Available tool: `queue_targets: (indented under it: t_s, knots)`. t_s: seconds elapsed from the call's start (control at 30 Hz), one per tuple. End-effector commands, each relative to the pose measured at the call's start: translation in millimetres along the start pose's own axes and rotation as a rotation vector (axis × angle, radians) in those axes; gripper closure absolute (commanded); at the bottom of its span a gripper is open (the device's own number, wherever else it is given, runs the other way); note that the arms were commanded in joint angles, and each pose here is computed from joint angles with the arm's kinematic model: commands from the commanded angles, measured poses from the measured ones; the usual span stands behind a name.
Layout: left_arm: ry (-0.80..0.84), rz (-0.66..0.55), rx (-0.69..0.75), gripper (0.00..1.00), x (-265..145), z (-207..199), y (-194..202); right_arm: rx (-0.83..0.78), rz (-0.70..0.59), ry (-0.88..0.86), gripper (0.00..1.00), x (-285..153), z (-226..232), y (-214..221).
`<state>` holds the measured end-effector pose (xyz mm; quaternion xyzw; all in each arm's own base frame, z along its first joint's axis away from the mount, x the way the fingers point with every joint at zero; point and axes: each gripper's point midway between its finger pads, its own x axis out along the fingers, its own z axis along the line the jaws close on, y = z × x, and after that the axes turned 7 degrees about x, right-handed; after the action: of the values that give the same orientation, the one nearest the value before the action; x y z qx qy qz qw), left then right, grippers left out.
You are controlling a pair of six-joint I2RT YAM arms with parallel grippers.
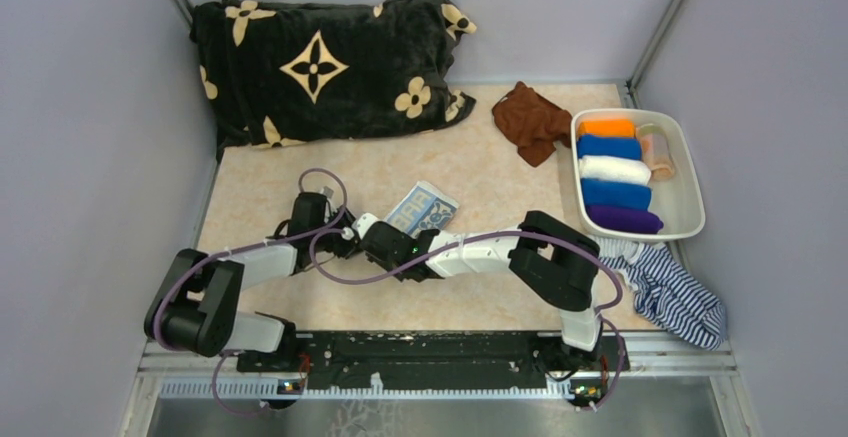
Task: Roll the towels
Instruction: Roll the towel at the center of the board.
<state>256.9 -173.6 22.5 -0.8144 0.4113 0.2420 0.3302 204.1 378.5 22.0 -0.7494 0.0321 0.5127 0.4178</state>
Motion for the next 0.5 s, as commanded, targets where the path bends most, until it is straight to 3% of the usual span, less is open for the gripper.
queue_targets:
  t_s: [0.0, 0.13, 0.23, 0.33, 0.47]
  knots:
    - [-0.248, 0.131, -0.006, 0.61, -0.8, 64.0, 42.4, -0.035, 0.162, 0.041, 0.74, 13.1, -9.5, 54.4]
    - [-0.258, 0.144, 0.012, 0.68, -1.0, 63.7, 41.7, -0.002, 0.123, -0.065, 0.87, 5.6, 8.8, 40.7]
    - [-0.249, 0.12, 0.029, 0.68, -5.9, 57.4, 34.9, 0.03, 0.086, -0.152, 0.94, -3.0, 23.4, 27.2]
    - [-0.215, 0.095, 0.045, 0.54, -13.9, 43.7, 26.7, 0.072, 0.055, -0.262, 1.0, -11.7, 40.3, 15.1]
    - [-0.159, 0.031, 0.069, 0.38, -30.8, 21.0, 11.8, 0.178, 0.007, -0.439, 1.0, -24.7, 55.0, -0.3]
